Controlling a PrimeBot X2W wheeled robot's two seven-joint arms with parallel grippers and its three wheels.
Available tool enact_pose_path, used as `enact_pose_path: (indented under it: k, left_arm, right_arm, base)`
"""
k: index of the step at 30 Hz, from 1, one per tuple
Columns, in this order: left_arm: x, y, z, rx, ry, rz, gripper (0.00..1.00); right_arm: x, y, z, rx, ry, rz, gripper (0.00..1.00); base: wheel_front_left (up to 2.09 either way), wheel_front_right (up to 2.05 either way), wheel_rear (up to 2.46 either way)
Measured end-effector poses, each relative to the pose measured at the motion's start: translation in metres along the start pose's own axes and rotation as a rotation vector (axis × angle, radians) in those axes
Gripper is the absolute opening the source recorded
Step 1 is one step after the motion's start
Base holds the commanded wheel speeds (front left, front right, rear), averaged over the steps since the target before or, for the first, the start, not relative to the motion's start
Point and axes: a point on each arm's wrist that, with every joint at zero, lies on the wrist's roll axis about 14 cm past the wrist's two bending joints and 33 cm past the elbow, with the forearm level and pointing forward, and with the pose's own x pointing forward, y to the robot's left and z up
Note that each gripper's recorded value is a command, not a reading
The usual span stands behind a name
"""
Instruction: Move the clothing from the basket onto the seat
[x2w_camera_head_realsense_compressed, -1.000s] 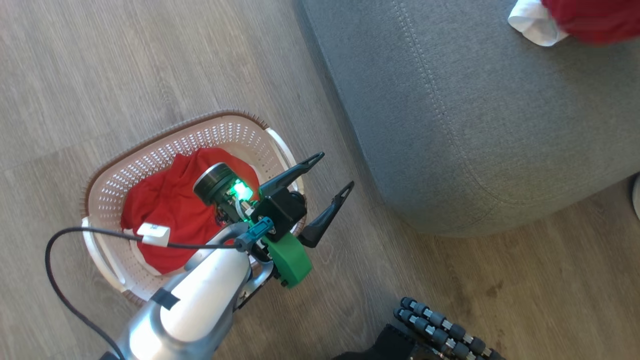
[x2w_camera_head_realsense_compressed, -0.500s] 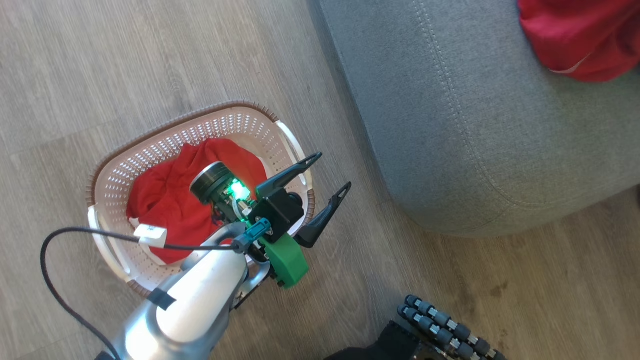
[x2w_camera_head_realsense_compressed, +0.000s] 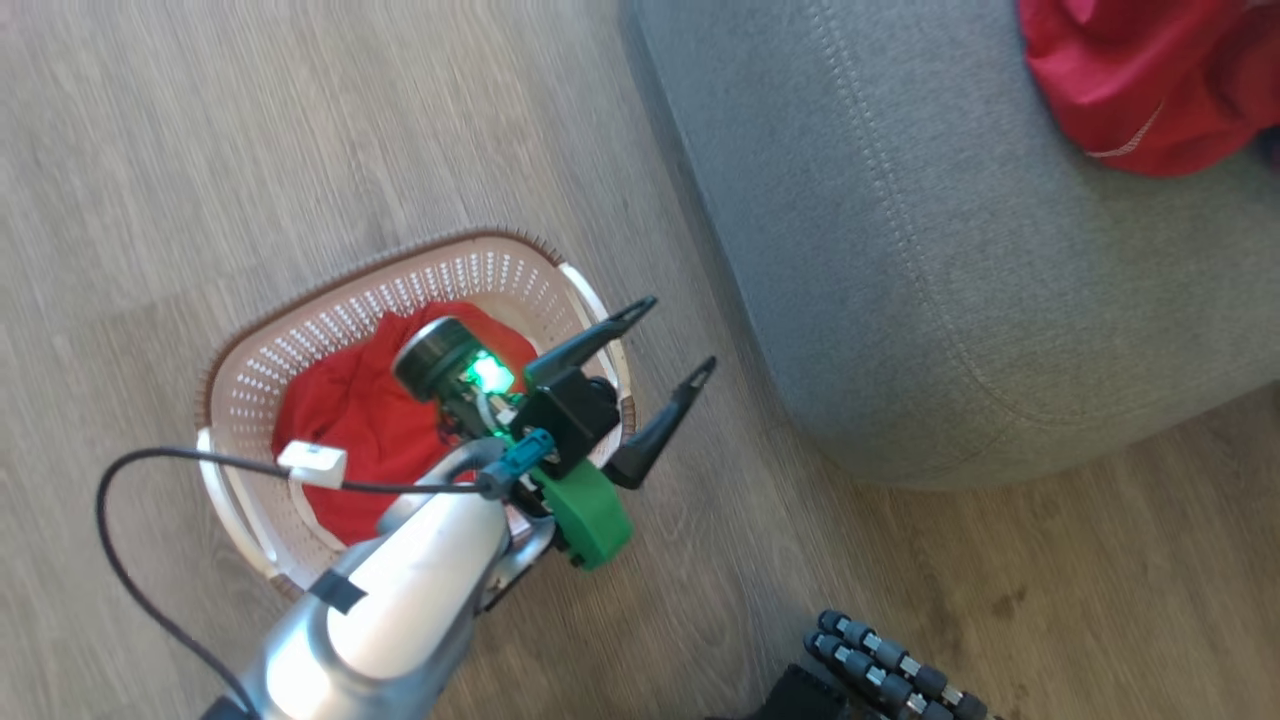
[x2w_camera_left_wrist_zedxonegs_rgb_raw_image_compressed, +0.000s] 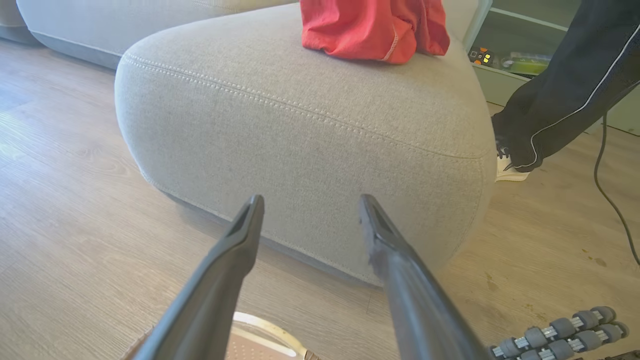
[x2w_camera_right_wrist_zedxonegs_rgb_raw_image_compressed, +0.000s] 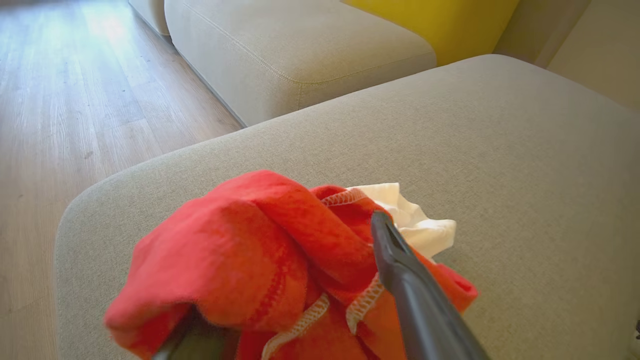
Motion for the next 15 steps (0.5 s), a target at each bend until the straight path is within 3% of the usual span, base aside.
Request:
enact_pose_path:
  k: [15]
  left_arm:
    - [0.0,-0.053,0.051,0.029,-0.067,-0.035,1.0]
  right_arm:
    - [-0.043,-0.049,0.085,-0.033,-0.093,-0.024,1.0]
  base:
    - [0.0,0.0,0.0]
